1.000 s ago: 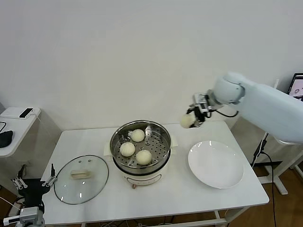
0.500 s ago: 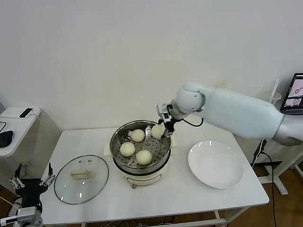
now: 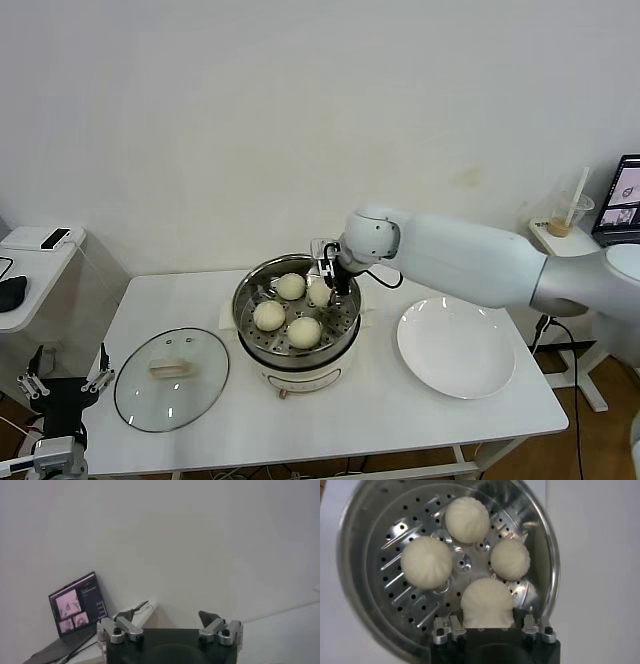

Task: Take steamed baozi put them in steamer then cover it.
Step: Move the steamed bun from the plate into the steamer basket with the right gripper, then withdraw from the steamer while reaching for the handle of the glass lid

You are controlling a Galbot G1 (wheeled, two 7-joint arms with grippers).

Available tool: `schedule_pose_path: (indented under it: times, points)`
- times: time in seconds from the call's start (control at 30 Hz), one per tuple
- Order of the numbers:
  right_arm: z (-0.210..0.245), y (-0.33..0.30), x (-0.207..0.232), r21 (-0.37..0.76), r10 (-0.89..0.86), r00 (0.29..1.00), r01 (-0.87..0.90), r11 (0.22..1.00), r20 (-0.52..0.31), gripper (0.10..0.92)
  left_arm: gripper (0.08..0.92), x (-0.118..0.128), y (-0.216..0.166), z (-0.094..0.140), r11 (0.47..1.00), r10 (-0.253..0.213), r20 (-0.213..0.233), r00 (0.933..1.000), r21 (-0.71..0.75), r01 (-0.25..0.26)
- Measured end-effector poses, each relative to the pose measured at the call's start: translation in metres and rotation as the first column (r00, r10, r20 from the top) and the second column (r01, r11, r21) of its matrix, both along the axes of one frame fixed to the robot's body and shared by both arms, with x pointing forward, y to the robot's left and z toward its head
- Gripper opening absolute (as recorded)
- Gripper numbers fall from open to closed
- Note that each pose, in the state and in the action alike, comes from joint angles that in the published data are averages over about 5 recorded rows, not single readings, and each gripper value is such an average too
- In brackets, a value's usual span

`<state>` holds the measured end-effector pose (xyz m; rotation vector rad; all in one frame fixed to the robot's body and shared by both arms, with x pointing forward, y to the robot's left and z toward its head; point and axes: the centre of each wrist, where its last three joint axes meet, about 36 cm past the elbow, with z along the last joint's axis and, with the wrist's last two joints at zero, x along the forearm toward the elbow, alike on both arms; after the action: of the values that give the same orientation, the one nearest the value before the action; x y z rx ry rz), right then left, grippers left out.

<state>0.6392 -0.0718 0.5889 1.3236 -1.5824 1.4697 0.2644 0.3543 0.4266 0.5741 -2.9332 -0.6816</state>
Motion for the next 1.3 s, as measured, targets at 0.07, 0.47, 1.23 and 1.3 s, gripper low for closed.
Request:
schedule_pose_path:
  times: [0.07,0.47,1.23,1.3]
  points:
    - [-0.004,0.002,0.001,0.002,-0.009,1.0,0.009,1.0,0.0,0.619,0.823,0.0,0.0,0.0,1.0,0.0,0.0,1.0,0.001,0.0]
    - [-0.012,0.008,0.004,0.018,-0.045,0.999,0.045,0.999,0.0,0.739,0.823,0.0,0.002,0.0,1.0,0.004,-0.002,1.0,0.003,-0.004]
    - [0.01,-0.071,-0.05,0.347,-0.109,0.978,0.041,0.937,0.18,0.823,0.823,0.001,-0.004,-0.006,1.0,0.003,-0.008,1.0,-0.019,-0.003]
    - [0.001,-0.084,-0.061,0.412,-0.138,0.969,0.043,0.91,0.205,0.823,0.823,0.001,-0.005,-0.007,1.0,0.0,-0.01,1.0,-0.022,0.0]
